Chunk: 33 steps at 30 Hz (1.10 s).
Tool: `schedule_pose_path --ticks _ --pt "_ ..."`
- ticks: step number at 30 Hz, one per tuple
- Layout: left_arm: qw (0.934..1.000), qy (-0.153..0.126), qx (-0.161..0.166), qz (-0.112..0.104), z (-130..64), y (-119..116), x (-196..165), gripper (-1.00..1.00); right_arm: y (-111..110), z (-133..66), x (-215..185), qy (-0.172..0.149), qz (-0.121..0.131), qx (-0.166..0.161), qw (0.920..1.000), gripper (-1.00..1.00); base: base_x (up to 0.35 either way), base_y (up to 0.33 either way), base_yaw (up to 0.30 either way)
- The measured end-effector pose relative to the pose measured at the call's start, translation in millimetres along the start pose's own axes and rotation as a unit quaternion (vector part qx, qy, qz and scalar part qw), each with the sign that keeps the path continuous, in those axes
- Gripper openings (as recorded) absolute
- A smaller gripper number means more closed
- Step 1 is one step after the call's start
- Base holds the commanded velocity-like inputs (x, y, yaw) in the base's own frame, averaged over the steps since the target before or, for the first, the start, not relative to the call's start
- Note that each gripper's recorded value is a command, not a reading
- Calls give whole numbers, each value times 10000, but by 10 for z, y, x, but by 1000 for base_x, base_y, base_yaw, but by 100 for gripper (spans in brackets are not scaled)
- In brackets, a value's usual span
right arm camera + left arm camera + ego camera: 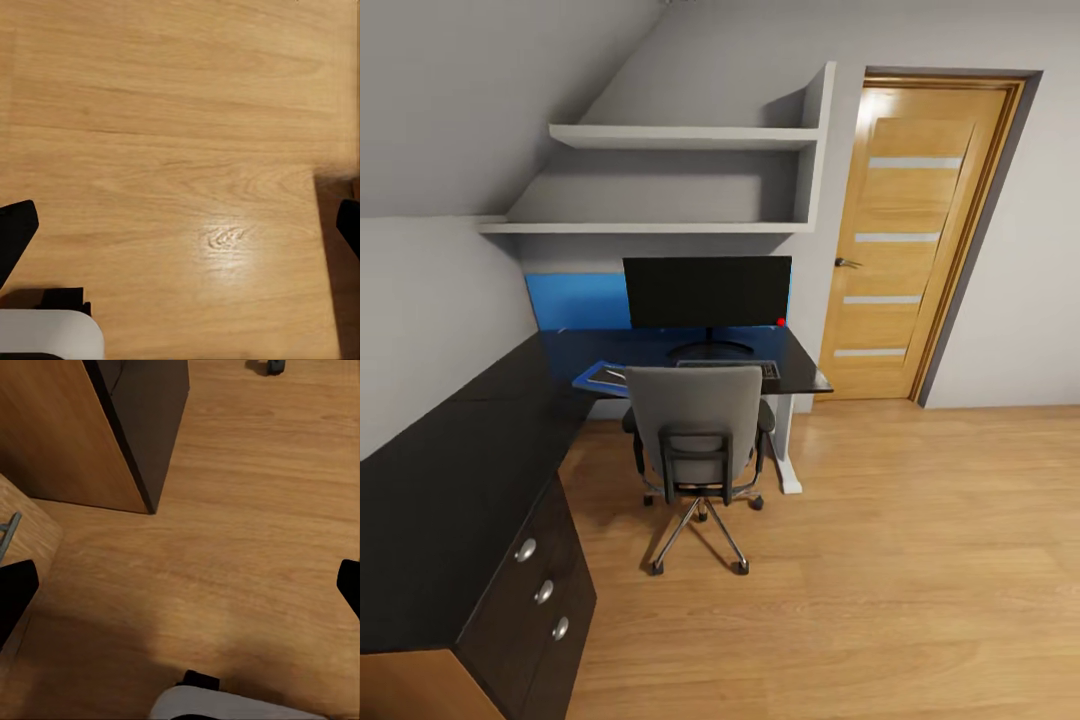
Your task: In the bedroom, organize the workspace by keeping the computer under the desk, ensuring the monitor is on the desk, placing the keyboard on the desk next to the monitor, placing the mouse on the desk next to the keyboard, moving the folder from the swivel chair onto the desk next to the mouse, stacking the notebook on top of the folder with the pen on top of the notebook, and positioning the swivel chair next to the desk.
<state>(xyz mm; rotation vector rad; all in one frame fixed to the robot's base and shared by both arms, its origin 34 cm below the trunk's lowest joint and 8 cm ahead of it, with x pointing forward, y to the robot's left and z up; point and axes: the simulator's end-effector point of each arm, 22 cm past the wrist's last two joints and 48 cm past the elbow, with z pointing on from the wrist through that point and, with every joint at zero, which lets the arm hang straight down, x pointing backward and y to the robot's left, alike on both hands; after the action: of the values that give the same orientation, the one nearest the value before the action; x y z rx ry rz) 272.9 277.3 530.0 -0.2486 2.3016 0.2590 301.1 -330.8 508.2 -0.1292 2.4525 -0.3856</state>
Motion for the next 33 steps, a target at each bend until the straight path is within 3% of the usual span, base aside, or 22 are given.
schedule_pose_path --ticks 2,3,4,14,20,33 --pt "9999 99 10 24 -23 -3 19 100 -14 -23 -20 -2 -8 -2 10000 100 0 0 0" --pt "9992 374 42 91 -44 -27 129 100 -22 -33 -32 -5 -14 -4 10000 100 0 0 0" --pt "9988 464 54 118 -58 -32 157 100 -27 -45 -42 -6 -15 -5 10000 100 0 0 0" --pt "9913 1230 166 426 -210 -18 372 100 -84 -164 -127 7 -17 3 10000 100 0 0 0" --pt "9890 1388 167 486 -255 8 404 100 -95 -199 -157 4 -16 -1 10000 100 0 0 0" --pt "9880 1457 157 479 -267 -1 434 100 -95 -198 -158 4 -15 0 10000 100 0 0 0"
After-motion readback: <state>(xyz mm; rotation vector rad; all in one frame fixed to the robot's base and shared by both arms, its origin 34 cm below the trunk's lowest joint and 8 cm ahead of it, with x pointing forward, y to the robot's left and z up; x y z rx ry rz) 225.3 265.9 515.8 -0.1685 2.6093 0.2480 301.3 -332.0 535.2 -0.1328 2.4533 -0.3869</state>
